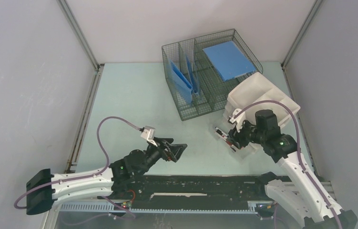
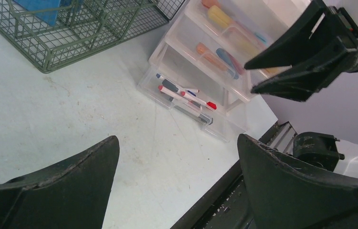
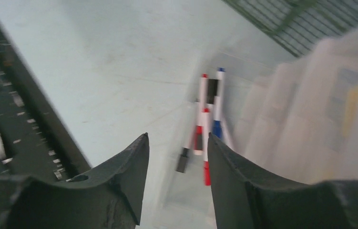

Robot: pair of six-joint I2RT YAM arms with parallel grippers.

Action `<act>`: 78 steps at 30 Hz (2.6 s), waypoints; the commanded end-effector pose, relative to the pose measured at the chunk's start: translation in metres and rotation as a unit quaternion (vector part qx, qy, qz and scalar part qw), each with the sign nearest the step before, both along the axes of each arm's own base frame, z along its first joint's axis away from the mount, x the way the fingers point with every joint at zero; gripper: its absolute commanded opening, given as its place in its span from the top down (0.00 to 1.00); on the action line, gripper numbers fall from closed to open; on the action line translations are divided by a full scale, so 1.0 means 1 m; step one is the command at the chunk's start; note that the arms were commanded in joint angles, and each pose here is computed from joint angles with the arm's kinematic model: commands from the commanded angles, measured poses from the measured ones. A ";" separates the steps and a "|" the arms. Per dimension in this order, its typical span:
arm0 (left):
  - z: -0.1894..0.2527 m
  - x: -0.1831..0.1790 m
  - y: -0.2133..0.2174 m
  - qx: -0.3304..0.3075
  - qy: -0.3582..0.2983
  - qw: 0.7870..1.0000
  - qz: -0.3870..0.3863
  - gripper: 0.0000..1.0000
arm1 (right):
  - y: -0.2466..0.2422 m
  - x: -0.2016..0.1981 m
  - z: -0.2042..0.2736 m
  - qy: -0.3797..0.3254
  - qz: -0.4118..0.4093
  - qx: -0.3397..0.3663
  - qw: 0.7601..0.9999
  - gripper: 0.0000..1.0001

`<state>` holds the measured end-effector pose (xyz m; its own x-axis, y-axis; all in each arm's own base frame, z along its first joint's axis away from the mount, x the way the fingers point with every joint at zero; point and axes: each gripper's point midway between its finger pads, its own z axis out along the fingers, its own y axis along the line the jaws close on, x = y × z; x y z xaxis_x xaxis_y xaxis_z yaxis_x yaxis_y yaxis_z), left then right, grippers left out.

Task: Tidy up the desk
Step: Place the stationery in the drawer, then close the drawer in the storage box.

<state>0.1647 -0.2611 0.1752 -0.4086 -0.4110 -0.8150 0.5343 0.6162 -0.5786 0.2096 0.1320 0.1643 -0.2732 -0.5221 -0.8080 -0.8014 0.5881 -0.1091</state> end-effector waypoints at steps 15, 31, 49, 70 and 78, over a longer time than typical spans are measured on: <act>-0.002 0.006 0.017 -0.037 0.014 0.999 0.036 0.00 | 0.045 -0.041 -0.055 0.056 0.179 -0.094 0.978 0.97; -0.002 0.006 0.023 -0.041 0.016 0.998 0.044 0.00 | 0.043 -0.025 -0.110 0.054 0.171 -0.258 0.949 0.96; -0.004 0.004 0.027 -0.052 0.018 0.998 0.044 0.00 | -0.039 0.054 -0.127 0.010 -0.060 -0.419 0.906 0.76; 0.003 0.001 0.026 -0.061 0.011 0.997 0.034 0.00 | -0.008 0.014 -0.084 0.064 0.026 -0.272 0.960 0.44; 0.034 0.008 0.028 -0.031 -0.015 0.999 0.037 0.00 | 0.021 -0.034 0.021 -0.005 0.150 -0.107 0.983 0.38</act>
<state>0.1659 -0.2342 0.1730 -0.4001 -0.4876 -0.7760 0.4776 0.6118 -0.6306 0.2076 0.1379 0.1307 -0.2006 -0.8239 -0.5300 -0.8818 0.3876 -0.2688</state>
